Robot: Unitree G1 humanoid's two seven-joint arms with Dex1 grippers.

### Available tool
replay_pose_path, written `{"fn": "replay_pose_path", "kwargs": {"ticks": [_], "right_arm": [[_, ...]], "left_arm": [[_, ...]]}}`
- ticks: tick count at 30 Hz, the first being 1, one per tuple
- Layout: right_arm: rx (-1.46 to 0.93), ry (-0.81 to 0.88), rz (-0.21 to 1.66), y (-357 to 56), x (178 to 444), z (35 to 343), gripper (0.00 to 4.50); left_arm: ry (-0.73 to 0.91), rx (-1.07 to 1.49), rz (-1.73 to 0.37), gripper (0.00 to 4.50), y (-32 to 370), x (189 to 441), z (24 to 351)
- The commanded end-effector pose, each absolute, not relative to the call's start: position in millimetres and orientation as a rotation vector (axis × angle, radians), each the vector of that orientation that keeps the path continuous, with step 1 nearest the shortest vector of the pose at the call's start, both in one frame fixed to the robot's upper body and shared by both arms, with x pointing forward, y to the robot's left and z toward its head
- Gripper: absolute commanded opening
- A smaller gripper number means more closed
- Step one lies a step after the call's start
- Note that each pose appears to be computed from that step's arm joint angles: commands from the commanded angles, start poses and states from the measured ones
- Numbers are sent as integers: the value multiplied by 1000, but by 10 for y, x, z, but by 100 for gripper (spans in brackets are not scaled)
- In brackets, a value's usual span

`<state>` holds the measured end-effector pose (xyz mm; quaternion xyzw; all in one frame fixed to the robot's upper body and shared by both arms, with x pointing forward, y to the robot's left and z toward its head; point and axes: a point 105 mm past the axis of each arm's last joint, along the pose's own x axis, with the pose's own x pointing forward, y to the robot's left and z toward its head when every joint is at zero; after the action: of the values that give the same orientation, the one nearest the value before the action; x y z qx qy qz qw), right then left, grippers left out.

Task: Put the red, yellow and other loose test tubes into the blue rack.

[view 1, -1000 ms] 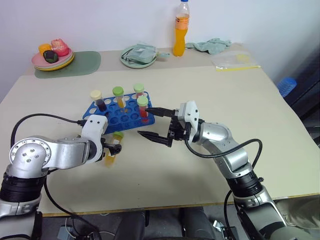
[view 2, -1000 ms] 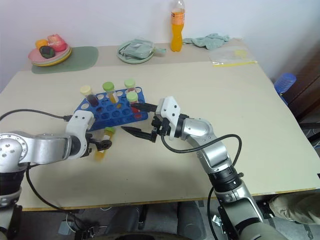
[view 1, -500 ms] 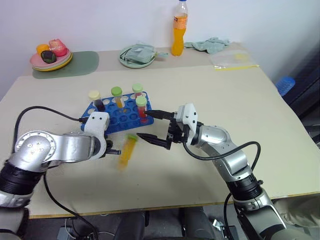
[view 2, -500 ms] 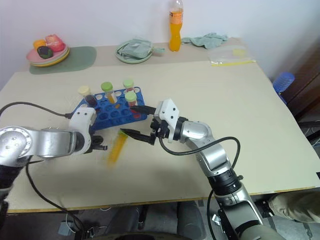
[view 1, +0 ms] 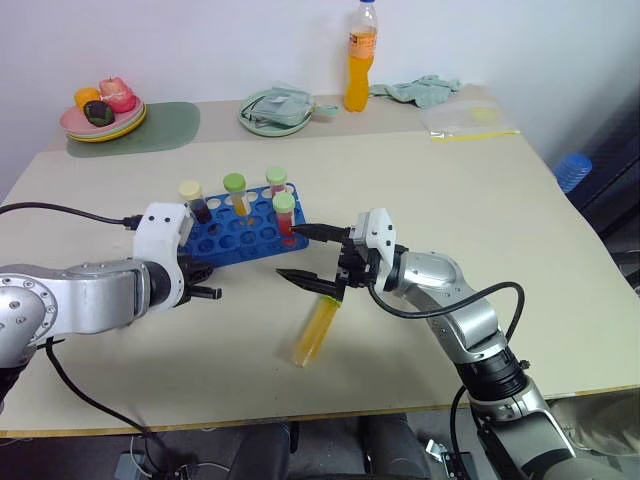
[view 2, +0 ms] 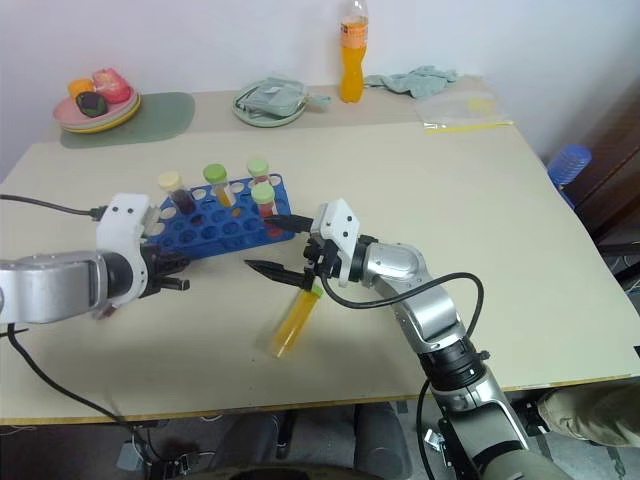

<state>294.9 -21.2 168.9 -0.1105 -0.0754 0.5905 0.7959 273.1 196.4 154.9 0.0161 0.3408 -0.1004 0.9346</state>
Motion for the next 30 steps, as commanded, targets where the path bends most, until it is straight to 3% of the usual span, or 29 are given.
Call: {"fn": "replay_pose_path", "kwargs": {"ticks": [1,6,30], "right_arm": [[-320,-183,1231,-417,2979,1742,372],[-417,-118,1190,-837,3010,1744,372],[-446,-77,1220,-912,2945,1632,372]], "left_arm": [[649,43,-198,4,2004,2757,1654],[655,37,-213,4,2002,2750,1615],[649,56,-222,4,2046,2727,1530]]}}
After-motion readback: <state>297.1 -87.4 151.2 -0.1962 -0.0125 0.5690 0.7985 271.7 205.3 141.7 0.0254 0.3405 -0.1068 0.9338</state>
